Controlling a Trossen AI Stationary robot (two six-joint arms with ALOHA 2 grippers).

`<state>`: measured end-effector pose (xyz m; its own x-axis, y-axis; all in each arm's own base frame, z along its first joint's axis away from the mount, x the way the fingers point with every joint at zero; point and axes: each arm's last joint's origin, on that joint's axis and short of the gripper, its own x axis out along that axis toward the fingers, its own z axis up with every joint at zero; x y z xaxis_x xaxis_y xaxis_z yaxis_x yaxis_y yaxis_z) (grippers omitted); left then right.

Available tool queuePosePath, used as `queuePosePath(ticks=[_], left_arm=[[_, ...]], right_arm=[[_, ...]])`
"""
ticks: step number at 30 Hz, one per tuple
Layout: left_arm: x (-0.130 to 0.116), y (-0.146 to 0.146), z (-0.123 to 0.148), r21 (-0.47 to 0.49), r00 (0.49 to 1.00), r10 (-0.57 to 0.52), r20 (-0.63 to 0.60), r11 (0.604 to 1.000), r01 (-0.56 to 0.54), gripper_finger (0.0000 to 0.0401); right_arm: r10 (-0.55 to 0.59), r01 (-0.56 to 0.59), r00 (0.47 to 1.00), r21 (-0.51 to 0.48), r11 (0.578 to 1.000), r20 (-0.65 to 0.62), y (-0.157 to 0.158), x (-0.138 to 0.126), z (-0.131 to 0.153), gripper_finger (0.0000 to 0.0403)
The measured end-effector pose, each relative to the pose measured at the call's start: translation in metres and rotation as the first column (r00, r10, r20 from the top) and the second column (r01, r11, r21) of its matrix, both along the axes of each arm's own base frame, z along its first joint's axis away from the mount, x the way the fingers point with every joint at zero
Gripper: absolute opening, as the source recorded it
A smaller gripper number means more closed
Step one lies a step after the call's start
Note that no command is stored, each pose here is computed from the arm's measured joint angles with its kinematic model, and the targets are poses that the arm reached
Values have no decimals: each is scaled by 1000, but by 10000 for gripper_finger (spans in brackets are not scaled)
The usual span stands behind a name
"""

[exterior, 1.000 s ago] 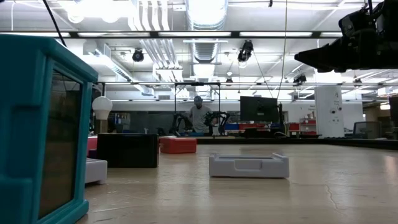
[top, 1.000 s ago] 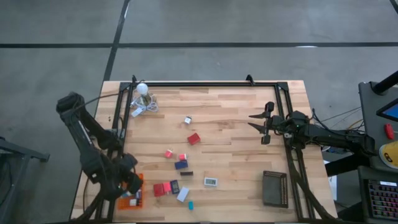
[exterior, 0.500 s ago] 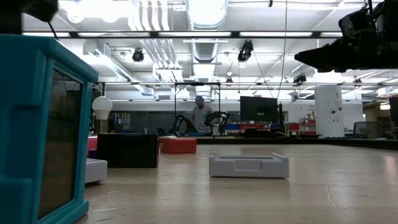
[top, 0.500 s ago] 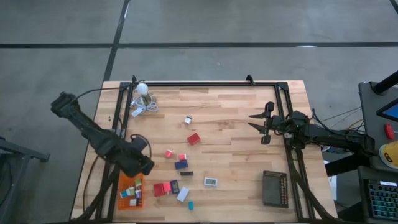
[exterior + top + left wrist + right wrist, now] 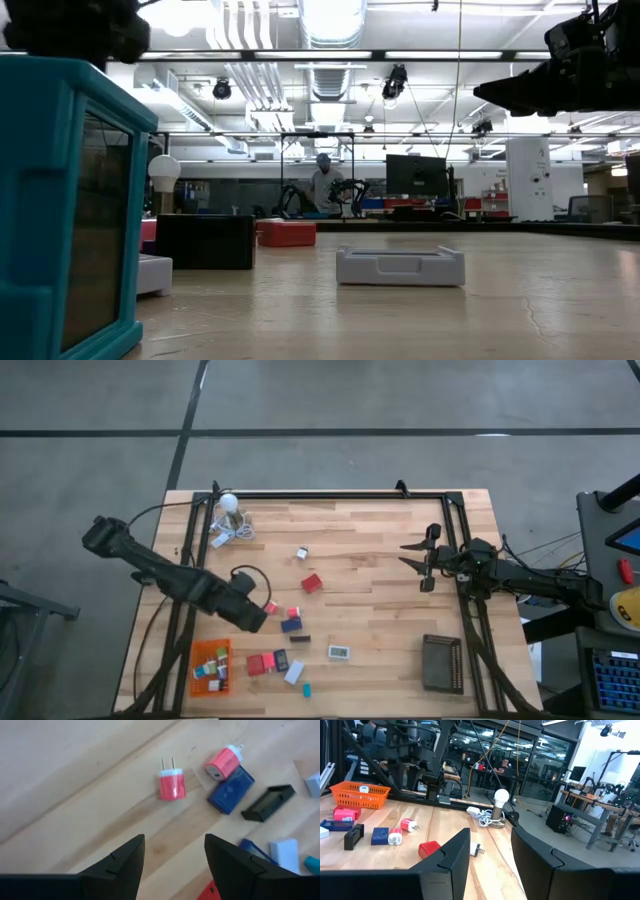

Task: Pick & Place Office items
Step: Put the left white pink charger adapter into the orange bin

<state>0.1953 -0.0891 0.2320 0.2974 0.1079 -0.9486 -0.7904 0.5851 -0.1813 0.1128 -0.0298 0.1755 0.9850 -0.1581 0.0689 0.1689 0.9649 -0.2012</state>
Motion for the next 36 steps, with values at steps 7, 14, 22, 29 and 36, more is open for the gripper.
queuePosePath(ticks=[7,14,22,29,36], left_arm=[[20,8,-16,26,999,-7,-38,1000,8,213],[39,12,-34,46,997,-38,-68,998,41,213],[51,14,-56,61,991,-12,-132,998,20,213],[56,16,-64,60,990,-15,-142,998,24,214],[62,15,-69,66,990,-57,-127,996,66,214]], right_arm=[[0,0,1000,0,1000,-1,0,0,0,139],[0,0,1000,0,1000,0,0,0,0,139],[0,0,1000,0,1000,0,0,0,0,139],[0,0,1000,0,1000,-1,0,0,0,139],[0,0,1000,0,1000,-1,0,0,0,139]])
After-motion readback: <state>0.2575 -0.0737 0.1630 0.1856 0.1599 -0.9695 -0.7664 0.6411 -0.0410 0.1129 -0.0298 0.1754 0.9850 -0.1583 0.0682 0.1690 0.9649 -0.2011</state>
